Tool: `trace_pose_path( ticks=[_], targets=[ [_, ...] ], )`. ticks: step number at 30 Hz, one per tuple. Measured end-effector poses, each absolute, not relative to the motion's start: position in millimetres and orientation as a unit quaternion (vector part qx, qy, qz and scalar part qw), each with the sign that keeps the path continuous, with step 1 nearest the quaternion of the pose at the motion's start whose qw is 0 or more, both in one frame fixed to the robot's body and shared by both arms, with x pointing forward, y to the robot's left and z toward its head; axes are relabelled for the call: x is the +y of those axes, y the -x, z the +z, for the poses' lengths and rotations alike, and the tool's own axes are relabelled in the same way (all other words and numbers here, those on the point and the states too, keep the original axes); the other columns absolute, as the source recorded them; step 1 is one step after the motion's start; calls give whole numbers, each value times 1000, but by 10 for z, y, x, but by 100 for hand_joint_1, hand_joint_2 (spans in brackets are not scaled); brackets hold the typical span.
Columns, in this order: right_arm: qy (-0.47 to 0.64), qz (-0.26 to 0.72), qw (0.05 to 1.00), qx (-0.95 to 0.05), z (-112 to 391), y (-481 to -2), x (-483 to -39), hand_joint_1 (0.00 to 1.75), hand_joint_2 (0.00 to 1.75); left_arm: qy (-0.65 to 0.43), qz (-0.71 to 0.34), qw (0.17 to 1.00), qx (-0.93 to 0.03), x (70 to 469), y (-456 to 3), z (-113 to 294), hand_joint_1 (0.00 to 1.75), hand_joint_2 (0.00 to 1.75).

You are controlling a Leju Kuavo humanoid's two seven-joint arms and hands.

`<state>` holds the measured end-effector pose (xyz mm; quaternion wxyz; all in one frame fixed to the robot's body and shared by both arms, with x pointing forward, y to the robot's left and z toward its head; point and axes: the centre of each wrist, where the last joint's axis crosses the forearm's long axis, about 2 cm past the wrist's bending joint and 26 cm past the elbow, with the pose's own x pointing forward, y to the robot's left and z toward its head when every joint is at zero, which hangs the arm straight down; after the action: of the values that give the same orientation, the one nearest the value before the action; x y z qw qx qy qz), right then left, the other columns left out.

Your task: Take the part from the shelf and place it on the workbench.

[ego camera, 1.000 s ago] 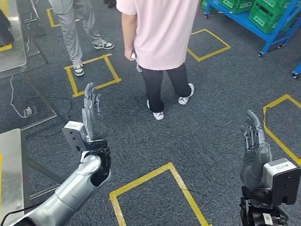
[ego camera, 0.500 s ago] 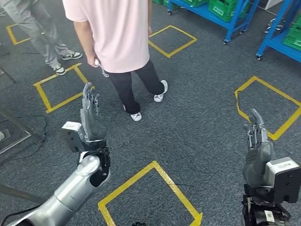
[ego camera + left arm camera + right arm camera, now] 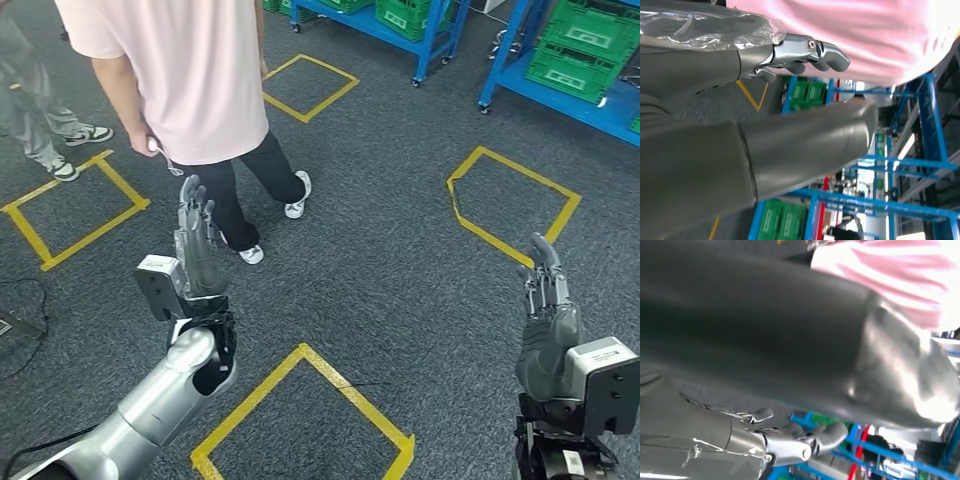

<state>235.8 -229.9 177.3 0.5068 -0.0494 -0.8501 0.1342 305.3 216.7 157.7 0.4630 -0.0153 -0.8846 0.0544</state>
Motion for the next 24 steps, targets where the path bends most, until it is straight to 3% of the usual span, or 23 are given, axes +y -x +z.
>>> trace_pose_path(
  ticks=[2, 24],
  targets=[
    [50, 134, 508, -849, 1768, -2360, -2303, 0, 0, 14, 55, 466, -883, 2168, -3048, 1572, 0, 0],
    [54, 135, 511, -847, 1778, -2375, -2313, 0, 0, 7, 52, 475, -879, 2190, -2987, 1567, 0, 0]
  ],
)
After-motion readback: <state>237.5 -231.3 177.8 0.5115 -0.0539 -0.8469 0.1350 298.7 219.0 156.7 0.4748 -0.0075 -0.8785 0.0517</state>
